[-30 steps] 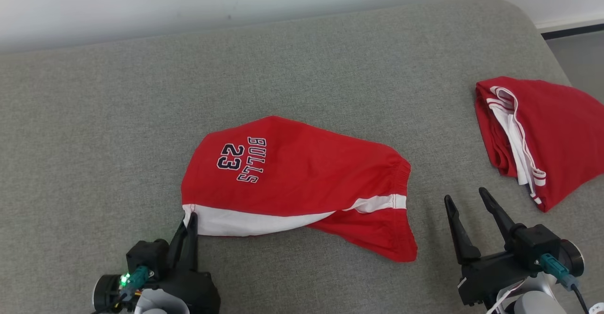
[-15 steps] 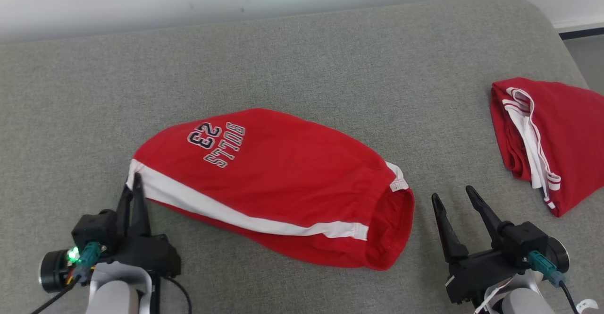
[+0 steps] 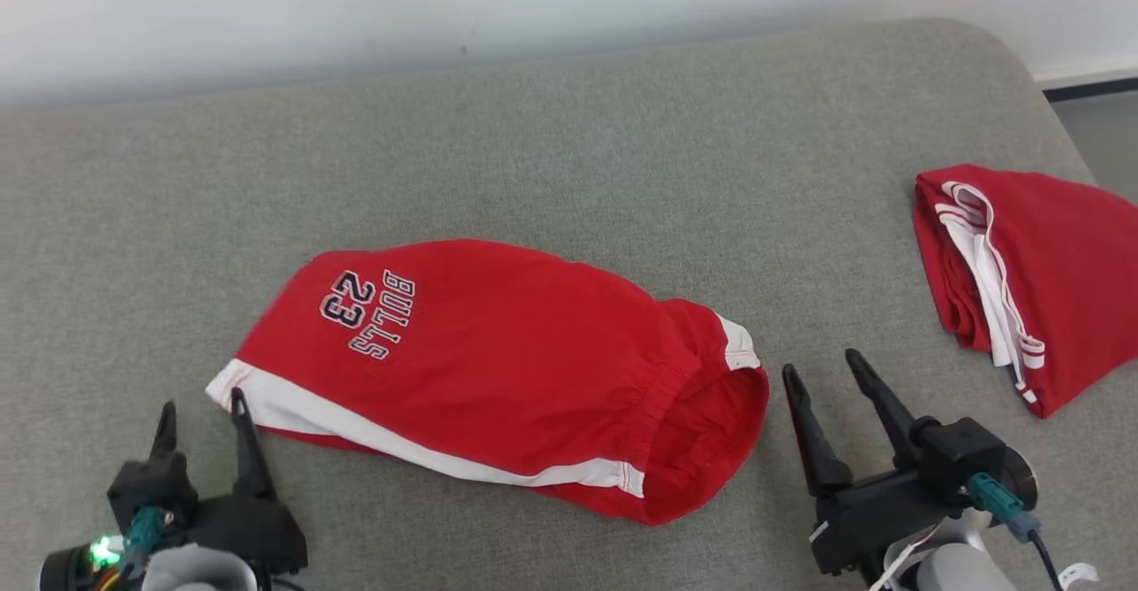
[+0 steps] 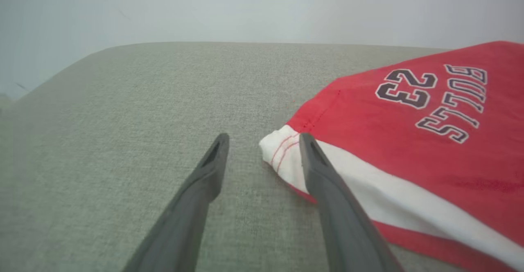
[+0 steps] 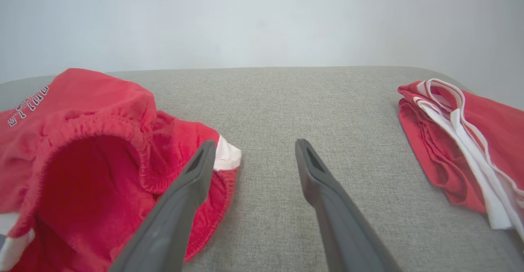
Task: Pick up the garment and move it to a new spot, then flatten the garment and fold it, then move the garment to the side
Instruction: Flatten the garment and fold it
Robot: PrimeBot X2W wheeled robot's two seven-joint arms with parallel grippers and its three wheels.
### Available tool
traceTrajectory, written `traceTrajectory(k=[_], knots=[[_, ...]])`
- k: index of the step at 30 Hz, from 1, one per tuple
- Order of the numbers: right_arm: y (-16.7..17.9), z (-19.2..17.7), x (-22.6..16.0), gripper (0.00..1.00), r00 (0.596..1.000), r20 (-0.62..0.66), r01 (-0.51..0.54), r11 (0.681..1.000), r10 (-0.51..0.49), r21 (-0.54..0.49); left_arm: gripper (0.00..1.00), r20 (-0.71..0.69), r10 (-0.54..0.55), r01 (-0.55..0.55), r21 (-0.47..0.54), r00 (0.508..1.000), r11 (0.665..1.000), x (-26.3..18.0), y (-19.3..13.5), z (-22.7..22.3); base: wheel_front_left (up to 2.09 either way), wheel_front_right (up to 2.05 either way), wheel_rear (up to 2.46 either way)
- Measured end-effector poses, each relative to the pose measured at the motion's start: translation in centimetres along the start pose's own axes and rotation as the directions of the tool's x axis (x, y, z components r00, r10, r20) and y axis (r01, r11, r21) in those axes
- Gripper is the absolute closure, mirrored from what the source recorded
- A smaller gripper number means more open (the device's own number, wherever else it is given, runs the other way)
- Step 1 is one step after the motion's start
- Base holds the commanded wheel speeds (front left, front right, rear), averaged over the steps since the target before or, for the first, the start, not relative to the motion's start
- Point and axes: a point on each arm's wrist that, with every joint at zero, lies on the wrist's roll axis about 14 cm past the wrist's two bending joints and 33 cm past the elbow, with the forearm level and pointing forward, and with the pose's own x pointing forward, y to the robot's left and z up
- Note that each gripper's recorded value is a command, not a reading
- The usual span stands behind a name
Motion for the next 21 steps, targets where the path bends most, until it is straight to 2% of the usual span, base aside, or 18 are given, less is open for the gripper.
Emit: traceTrajectory(k=[6, 15, 21], knots=[[2.1, 1.7, -0.6, 0.0, 0.998, 0.063, -0.033, 0.999, 0.031, 0.026, 0.0, 0.052, 0.001, -0.003, 0.026, 0.999, 1.0, -2.9, 0.6, 1.3, 0.0, 0.0, 0.0], [3.6, 2.9, -3.1, 0.0, 0.992, 0.126, -0.023, 0.999, 0.018, 0.04, 0.0, 0.118, 0.018, -0.022, 0.036, 0.993, 0.999, -8.3, 2.0, 2.8, 0.0, 0.0, 0.0], [4.5, 3.6, -3.9, 0.0, 0.988, 0.155, -0.034, 0.999, 0.028, 0.032, 0.0, 0.161, 0.02, -0.026, 0.037, 0.987, 0.999, -11.2, 1.3, 3.7, 0.0, 0.0, 0.0]])
